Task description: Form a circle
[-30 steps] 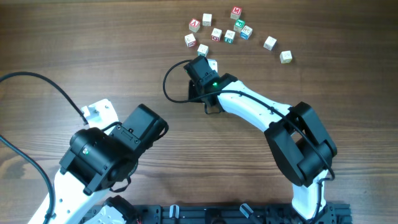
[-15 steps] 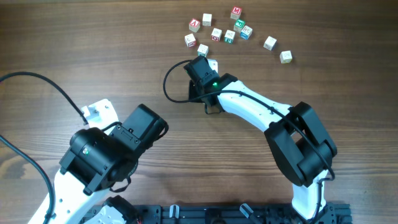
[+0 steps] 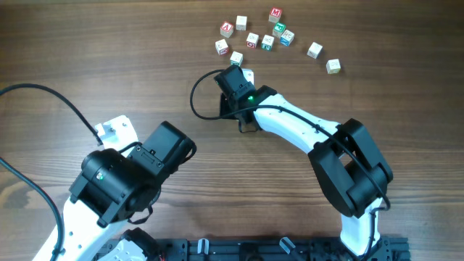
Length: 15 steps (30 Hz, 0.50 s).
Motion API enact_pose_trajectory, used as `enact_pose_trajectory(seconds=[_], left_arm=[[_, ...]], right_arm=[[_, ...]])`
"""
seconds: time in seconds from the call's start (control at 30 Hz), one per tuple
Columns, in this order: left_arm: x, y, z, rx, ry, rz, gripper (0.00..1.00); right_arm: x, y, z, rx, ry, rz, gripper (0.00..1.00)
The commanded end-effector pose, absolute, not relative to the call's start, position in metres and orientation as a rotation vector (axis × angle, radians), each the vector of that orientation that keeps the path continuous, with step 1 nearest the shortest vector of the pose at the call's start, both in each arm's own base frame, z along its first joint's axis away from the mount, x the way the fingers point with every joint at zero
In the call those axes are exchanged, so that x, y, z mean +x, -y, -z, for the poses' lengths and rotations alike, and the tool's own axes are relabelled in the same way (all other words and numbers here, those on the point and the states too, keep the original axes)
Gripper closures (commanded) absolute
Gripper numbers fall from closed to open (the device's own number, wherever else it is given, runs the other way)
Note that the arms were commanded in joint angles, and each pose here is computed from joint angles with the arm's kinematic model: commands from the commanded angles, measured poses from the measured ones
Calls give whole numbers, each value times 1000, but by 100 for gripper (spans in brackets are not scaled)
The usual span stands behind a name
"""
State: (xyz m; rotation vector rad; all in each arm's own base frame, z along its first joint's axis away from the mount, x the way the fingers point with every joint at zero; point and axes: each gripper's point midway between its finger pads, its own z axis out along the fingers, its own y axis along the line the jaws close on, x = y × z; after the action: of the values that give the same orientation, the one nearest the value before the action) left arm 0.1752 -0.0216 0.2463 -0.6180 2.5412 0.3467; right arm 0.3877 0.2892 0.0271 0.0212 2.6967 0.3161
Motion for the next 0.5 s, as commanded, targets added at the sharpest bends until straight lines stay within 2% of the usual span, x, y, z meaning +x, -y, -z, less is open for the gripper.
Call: enact_pose_trajectory(seconds=[0.0, 0.2, 0.3, 0.47], left_arm=[[175, 21, -247, -633, -2530, -344, 0], [175, 21, -247, -633, -2531, -345, 0], [175, 21, -247, -633, -2530, -344, 0], [175, 21, -247, -633, -2531, -345, 0]], right_arm=[[387, -298, -36, -45, -2685, -354, 95], [386, -292, -90, -26, -2585, -330, 96], [389, -268, -117, 102, -2520, -240, 95], [390, -223, -101, 322, -2548, -91, 95]])
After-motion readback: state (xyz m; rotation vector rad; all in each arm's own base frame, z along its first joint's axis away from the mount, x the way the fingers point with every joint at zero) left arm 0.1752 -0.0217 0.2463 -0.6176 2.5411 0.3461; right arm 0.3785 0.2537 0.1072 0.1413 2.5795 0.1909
